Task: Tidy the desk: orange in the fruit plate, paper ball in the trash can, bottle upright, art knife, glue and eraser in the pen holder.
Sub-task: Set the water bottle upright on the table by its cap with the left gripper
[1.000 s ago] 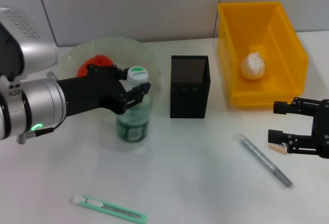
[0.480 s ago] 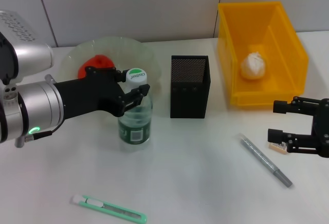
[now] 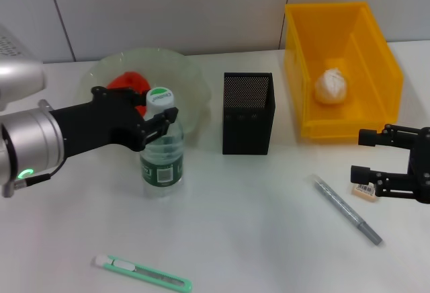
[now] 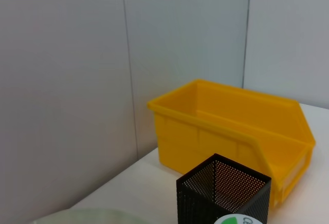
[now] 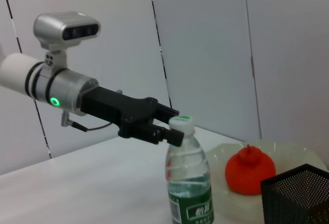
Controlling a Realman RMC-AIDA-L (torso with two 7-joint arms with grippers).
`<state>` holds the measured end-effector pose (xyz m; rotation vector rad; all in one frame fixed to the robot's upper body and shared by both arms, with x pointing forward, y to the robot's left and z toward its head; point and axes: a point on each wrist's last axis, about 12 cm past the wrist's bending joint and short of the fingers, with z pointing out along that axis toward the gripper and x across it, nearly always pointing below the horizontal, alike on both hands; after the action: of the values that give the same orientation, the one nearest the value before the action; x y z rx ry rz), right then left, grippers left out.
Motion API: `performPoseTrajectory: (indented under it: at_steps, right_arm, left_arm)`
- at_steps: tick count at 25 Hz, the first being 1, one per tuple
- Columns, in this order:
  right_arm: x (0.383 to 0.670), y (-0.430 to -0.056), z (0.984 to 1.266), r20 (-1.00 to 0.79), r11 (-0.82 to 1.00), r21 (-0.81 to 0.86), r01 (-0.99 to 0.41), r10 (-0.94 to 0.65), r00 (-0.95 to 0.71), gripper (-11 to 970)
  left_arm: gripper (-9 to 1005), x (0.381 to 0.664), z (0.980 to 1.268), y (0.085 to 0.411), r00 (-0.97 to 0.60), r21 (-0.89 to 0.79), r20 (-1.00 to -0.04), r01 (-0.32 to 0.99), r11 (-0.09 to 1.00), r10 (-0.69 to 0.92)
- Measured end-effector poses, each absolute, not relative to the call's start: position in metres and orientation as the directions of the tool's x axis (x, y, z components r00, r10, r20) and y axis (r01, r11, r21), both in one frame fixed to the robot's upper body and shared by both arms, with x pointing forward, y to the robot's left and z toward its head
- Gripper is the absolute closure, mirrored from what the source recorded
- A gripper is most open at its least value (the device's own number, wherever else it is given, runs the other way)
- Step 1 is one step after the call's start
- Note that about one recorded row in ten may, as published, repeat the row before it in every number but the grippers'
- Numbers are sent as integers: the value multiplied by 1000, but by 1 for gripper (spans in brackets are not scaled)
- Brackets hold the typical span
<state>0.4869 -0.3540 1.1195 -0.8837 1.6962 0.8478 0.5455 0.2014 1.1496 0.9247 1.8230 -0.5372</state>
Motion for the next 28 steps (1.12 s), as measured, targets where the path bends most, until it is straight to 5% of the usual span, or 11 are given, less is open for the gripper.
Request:
performPoseTrajectory:
  at_steps: [28]
  right_arm:
    - [492, -352, 1120, -960, 488, 122, -864, -162, -227, 209]
  left_arm:
    - [539, 533, 1149, 226, -260, 27, -902, 761, 648, 344]
